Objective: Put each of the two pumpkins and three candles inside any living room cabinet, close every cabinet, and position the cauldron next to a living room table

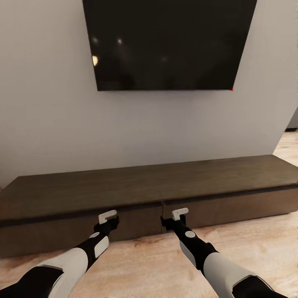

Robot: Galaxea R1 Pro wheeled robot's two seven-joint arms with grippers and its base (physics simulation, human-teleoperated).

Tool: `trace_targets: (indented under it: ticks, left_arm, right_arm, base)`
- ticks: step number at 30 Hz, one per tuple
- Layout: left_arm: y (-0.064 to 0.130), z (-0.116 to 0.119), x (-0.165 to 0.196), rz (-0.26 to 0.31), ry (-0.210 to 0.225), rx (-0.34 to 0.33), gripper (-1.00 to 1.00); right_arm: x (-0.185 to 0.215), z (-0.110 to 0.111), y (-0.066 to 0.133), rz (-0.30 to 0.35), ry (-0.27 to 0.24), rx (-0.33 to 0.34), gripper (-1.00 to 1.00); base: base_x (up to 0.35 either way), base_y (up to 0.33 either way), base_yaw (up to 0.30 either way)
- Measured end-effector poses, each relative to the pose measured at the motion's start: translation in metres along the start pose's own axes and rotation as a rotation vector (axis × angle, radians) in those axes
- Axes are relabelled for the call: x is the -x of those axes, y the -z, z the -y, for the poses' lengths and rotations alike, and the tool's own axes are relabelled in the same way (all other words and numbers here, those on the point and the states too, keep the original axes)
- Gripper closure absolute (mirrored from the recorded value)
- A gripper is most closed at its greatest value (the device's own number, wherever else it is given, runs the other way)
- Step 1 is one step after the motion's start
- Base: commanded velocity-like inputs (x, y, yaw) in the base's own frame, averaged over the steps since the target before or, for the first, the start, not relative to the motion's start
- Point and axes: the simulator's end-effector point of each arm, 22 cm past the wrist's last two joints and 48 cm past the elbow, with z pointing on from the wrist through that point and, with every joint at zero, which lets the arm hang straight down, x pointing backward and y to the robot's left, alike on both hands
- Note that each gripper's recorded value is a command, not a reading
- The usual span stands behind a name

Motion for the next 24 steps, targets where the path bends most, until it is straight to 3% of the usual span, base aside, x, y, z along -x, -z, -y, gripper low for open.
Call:
trace_targets:
  ticks: [16,21,24]
  left_arm:
    - [0.000,0.000,-0.001,-0.001,0.001,0.000,-1.00]
    - [0.001,0.015,0.002,0.007,0.010,-0.022,-1.00]
    - [0.001,0.015,0.003,0.008,0.010,-0.023,-1.00]
  right_arm:
    - [0.000,0.000,0.000,0.000,0.000,0.000,-1.00]
    - [0.009,-0.019,-0.003,0.012,-0.002,0.034,-1.00]
    - [0.009,-0.018,-0.002,0.011,-0.003,0.032,-1.00]
  base:
    - [-0.288,-0.079,0.000]
    - [0.000,0.000,0.000]
    - [0.000,0.000,0.000]
